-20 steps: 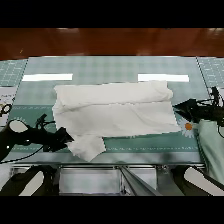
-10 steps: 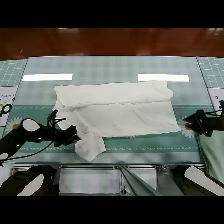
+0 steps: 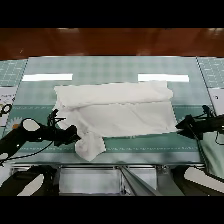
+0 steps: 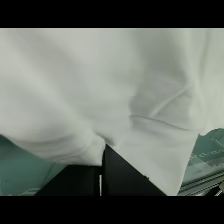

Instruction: Fold the shirts.

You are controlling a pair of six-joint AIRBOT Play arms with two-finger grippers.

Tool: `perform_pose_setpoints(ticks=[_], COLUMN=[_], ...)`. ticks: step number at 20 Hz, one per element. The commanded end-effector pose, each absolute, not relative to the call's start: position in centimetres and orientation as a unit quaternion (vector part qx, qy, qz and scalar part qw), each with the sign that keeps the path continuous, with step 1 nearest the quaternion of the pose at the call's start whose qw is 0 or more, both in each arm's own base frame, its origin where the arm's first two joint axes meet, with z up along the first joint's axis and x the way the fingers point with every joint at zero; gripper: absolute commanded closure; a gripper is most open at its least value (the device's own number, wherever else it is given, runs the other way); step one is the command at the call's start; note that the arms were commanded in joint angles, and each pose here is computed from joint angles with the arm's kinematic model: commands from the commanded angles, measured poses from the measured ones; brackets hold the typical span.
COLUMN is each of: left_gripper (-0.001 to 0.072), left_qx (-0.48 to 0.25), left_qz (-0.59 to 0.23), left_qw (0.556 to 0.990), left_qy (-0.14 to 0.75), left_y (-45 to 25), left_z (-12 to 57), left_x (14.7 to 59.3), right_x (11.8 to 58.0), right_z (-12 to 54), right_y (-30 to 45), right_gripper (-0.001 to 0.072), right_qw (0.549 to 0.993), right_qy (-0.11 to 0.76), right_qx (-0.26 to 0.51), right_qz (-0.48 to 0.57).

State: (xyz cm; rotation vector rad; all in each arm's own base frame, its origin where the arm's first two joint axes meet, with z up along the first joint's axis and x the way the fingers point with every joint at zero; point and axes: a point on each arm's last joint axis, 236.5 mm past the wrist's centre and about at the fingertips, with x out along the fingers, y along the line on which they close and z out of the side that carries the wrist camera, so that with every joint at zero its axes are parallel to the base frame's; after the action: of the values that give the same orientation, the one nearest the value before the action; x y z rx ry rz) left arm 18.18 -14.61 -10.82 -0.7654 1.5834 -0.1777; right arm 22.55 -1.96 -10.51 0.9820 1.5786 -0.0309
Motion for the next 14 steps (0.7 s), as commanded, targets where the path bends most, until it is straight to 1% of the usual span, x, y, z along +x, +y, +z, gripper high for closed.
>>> perform_pose_setpoints(ticks=[1,2,3,5,6,9,11,14], left_gripper=[0.0693,0.0693,0.0693,0.0693,0.0693,0.0693,0.0693,0.0693], left_qx=[-0.338,-0.34,-0.34,-0.339,-0.336,-0.336,-0.34,-0.352], left_qz=[-0.079,-0.079,-0.079,-0.08,-0.085,-0.105,-0.115,-0.102], left_qw=[0.634,0.633,0.633,0.637,0.642,0.662,0.684,0.73], left_qy=[0.691,0.691,0.691,0.688,0.684,0.662,0.635,0.577], left_y=[-14.7,-14.8,-14.8,-14.7,-14.6,-13.8,-12.5,-9.2], left_z=[-10.7,-10.7,-10.7,-10.6,-10.4,-8.2,-5.9,-2.1], left_x=[18.3,18.3,18.3,18.5,18.9,21.4,24.1,28.9], right_x=[25.3,25.7,26.1,26.2,26.3,26.9,28.6,31.8], right_z=[-10.9,-10.8,-10.6,-10.3,-9.9,-8.2,-6.2,-3.0], right_y=[-0.8,-0.9,-0.7,-0.3,0.2,0.0,-1.0,-2.5], right_gripper=[0.0295,0.0314,0.0363,0.0591,0.068,0.068,0.068,0.0681], right_qw=[0.623,0.627,0.63,0.639,0.645,0.652,0.669,0.704], right_qy=[0.654,0.647,0.642,0.638,0.636,0.637,0.626,0.595], right_qx=[0.43,0.434,0.437,0.429,0.419,0.402,0.388,0.375], right_qz=[0.003,0.002,0.007,0.031,0.057,0.088,0.096,0.1])
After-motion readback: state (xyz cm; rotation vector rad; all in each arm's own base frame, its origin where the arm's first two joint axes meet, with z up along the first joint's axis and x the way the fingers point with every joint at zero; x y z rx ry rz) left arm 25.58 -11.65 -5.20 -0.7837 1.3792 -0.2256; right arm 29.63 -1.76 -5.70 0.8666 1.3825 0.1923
